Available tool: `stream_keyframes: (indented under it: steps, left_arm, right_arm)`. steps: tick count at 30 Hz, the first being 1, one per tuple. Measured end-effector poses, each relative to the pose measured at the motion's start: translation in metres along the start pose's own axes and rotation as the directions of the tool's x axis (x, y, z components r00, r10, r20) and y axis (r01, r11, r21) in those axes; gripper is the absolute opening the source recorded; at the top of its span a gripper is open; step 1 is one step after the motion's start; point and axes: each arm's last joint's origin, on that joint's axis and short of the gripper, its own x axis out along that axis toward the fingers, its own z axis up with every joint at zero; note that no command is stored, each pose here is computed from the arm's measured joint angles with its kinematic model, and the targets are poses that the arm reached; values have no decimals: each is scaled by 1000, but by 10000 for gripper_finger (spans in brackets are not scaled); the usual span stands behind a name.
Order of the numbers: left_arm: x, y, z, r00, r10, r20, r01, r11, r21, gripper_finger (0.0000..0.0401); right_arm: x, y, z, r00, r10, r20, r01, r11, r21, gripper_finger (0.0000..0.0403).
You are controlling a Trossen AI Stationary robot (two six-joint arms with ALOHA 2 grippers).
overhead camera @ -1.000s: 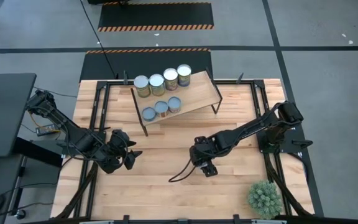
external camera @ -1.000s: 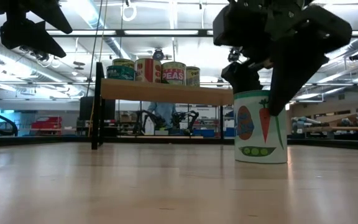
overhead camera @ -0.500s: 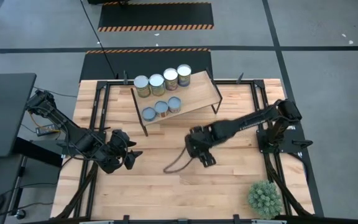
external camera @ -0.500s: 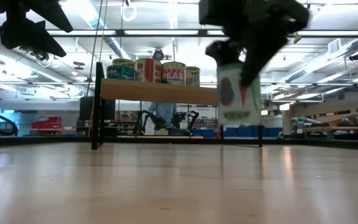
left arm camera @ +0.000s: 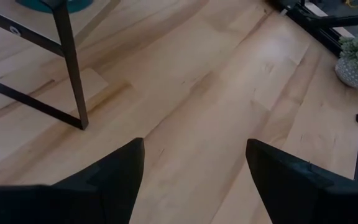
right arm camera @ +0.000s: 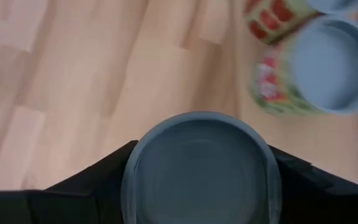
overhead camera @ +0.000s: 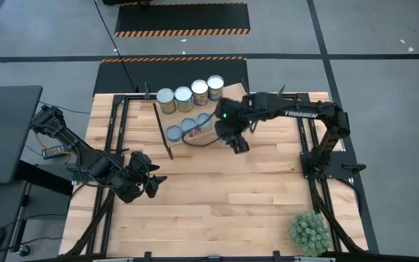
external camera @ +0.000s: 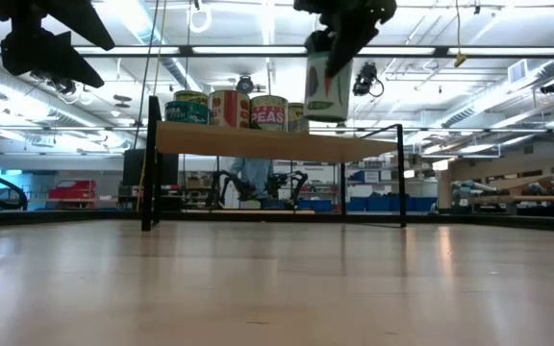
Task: Pick and place cans onto a shelf
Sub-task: Put the mixed vegetables can on the shelf
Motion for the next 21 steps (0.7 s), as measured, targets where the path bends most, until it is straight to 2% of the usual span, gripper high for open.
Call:
stream_keyframes:
  steps: [12,21]
  left_arm:
    - [6,3,7,999,39,23,-38,999,-31,286]
    - [8,5,10,998,50,29,-49,998,-41,286]
  right_arm:
    - [-6,-48,-16,991,-137,10,136,989,52,289]
    - [1,-71,-26,993,-107,46,103,992,70,289]
